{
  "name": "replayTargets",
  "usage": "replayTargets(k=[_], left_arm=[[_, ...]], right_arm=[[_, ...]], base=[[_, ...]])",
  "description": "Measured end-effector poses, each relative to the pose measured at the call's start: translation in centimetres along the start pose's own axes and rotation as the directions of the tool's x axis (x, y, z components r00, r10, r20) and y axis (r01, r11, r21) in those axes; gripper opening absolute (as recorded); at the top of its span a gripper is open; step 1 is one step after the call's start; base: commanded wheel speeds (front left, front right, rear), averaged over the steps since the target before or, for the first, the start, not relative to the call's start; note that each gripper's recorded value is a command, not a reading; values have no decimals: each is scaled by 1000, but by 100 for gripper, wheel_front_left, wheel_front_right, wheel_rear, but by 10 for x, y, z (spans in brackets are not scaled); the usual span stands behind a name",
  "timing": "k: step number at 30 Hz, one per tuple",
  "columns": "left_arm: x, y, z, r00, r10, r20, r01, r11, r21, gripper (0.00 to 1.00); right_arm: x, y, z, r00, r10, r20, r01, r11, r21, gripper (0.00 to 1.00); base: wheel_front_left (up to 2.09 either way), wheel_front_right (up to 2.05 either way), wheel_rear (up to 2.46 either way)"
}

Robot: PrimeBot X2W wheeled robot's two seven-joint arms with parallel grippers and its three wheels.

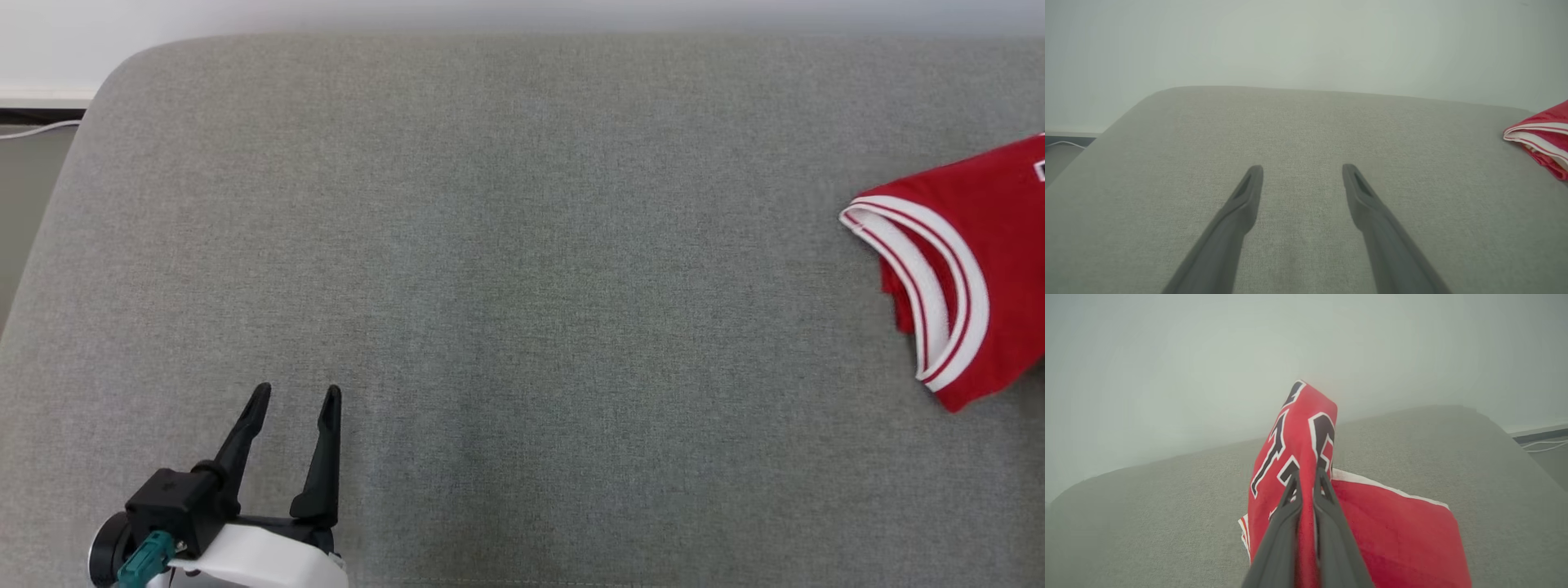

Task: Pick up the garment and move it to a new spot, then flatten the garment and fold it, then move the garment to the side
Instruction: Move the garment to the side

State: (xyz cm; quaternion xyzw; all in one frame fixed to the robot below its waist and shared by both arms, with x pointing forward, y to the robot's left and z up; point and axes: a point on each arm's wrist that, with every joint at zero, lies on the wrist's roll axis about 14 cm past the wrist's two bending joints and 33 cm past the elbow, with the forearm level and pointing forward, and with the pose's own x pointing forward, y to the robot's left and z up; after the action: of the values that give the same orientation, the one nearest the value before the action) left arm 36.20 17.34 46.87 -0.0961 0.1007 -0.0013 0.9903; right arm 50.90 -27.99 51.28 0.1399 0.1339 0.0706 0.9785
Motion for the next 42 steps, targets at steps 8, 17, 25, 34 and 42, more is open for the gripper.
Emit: replayTargets(k=[8,17,25,34,42], left_arm=[[16,7,-9,1000,1,-31,0,1000,25,100],[37,16,-22,998,3,-70,0,999,39,100],[48,13,-25,997,-18,-77,21,999,39,100],[44,10,-7,999,-25,-24,27,998,48,100],[28,20,21,998,15,61,-17,999,38,100]], right_arm=[[10,-71,-8,978,-210,5,210,978,-6,0],[26,-125,-54,921,-388,-19,388,922,-11,42],[23,-130,-87,897,-441,-30,442,897,18,100],[5,-122,-47,892,-433,132,435,900,11,100],[-16,-59,-11,908,-285,308,319,945,-68,100]], base=[[0,0,0],[0,0,0],[0,0,0],[0,0,0],[0,0,0]])
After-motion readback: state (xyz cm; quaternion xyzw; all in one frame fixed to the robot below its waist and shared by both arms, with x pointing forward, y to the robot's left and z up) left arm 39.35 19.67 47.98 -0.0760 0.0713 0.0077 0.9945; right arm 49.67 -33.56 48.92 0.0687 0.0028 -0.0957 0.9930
